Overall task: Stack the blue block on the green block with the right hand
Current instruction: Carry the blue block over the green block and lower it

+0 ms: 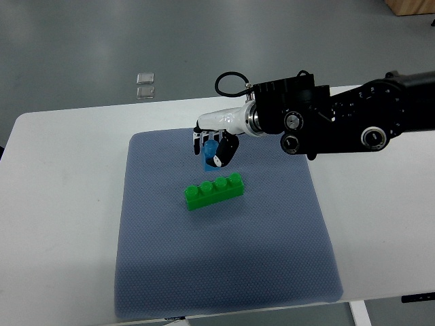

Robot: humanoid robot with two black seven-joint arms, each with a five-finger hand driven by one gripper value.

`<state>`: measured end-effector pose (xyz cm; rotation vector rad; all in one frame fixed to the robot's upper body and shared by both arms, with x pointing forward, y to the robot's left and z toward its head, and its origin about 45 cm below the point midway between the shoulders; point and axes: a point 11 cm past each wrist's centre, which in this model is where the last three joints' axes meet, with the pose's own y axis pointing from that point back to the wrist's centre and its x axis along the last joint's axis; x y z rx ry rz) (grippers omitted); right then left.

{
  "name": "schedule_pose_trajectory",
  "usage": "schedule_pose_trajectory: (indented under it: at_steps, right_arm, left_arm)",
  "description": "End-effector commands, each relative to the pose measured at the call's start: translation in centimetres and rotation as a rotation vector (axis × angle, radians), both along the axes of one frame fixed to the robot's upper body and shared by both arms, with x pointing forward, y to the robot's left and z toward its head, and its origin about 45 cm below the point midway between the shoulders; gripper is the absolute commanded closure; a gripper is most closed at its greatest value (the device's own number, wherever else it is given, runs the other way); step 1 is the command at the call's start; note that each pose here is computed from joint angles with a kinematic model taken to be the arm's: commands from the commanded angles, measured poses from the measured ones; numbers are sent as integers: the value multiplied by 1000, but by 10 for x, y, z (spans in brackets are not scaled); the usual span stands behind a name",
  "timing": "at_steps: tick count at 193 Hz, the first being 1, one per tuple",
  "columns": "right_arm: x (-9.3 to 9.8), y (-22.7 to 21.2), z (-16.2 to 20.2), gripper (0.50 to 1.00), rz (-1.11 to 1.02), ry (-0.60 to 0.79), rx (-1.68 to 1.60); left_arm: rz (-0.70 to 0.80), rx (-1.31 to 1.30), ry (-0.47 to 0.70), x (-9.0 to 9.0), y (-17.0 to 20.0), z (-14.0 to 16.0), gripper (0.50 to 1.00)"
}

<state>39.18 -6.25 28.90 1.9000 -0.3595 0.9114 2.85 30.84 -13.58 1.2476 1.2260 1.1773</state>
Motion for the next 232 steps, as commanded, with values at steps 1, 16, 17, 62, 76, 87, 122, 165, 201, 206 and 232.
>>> schedule_pose_trajectory:
  at_steps: [1, 16, 17, 62, 76, 87, 122, 165, 201, 206, 232]
  right_arm:
    - [2, -3, -4, 908, -3, -8, -10]
    - [3, -5, -8, 908, -20, -7, -11]
    - [3, -5, -8, 908, -20, -7, -11]
    - [6, -14, -17, 906, -57, 8, -19]
    - [5, -16, -20, 906, -60, 15, -19]
    - [5, -16, -21, 904, -58, 15, -20]
    - [2, -18, -29, 893, -56, 33, -19]
    - [0, -15, -30, 887, -45, 36, -13]
    - [-2, -14, -34, 883, -45, 47, -11]
    - [-2, -14, -34, 883, -45, 49, -11]
    - [-4, -14, -40, 879, -46, 58, -11]
  left_arm:
    - [0, 2, 0, 0, 1, 0, 500]
    - [-3, 1, 1, 0, 0, 0, 500]
    - [-3, 1, 1, 0, 0, 0, 500]
    - [-3, 1, 1, 0, 0, 0, 500]
    - [-3, 3, 1, 0, 1, 0, 500]
    - [-3, 3, 1, 0, 1, 0, 500]
    - [0, 4, 0, 0, 1, 0, 500]
    - [-1, 7, 1, 0, 2, 0, 500]
    - [1, 7, 1, 0, 2, 0, 500]
    - [-1, 7, 1, 0, 2, 0, 500]
    - [0, 4, 0, 0, 1, 0, 500]
